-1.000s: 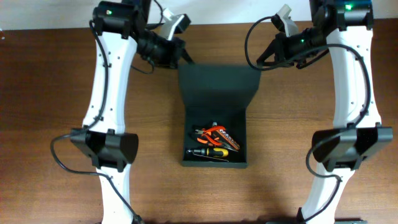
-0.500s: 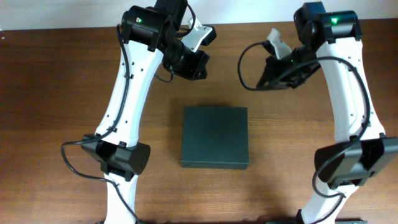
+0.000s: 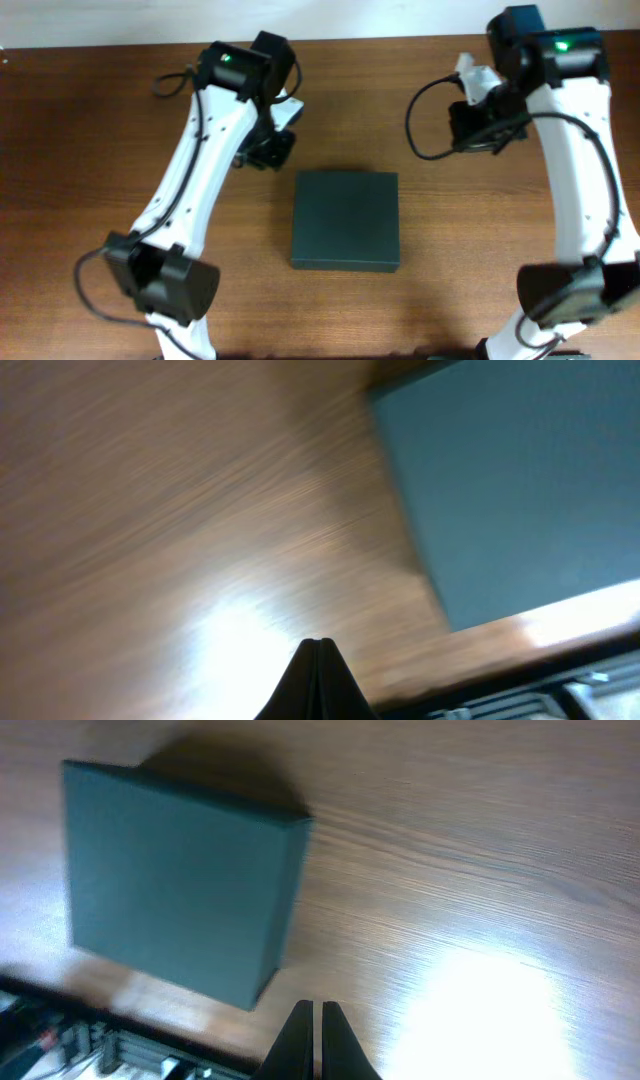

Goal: Pack container

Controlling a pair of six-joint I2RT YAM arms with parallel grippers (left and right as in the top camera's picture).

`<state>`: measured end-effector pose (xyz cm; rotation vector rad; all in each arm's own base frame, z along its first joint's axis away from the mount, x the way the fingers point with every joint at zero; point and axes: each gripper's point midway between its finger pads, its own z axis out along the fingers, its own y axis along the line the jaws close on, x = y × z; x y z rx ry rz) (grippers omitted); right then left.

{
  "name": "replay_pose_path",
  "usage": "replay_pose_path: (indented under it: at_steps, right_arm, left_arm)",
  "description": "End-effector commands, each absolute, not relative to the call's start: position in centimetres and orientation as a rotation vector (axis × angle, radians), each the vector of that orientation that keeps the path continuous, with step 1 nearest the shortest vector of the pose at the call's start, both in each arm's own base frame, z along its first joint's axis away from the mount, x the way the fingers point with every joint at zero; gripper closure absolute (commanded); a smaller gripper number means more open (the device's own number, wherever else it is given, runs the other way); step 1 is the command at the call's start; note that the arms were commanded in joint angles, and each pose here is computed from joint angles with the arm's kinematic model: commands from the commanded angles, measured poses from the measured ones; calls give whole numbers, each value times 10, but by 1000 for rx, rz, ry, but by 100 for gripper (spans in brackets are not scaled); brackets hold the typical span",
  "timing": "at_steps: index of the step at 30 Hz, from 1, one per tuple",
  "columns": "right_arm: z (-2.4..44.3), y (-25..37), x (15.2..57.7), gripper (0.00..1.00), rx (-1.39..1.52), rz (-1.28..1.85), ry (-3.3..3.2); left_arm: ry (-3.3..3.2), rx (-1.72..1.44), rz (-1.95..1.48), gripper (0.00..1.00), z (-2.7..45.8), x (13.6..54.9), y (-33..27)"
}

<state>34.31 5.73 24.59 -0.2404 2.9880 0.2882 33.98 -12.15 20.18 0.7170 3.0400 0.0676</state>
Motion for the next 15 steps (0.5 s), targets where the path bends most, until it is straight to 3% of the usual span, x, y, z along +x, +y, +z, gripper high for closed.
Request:
replay_pose_path:
  at_steps: [1,9,15]
  right_arm:
    - [279,20,326,96,-80,84,2902]
    - [295,-24,278,96,156,2,2844]
    - [275,-11,265,96,136,145,2806]
  left_arm:
    - [3007,546,310,98,221,338,-74]
    - [3033,334,301,98,216,341,-40]
    - [2888,288,253,98,230,353,-42]
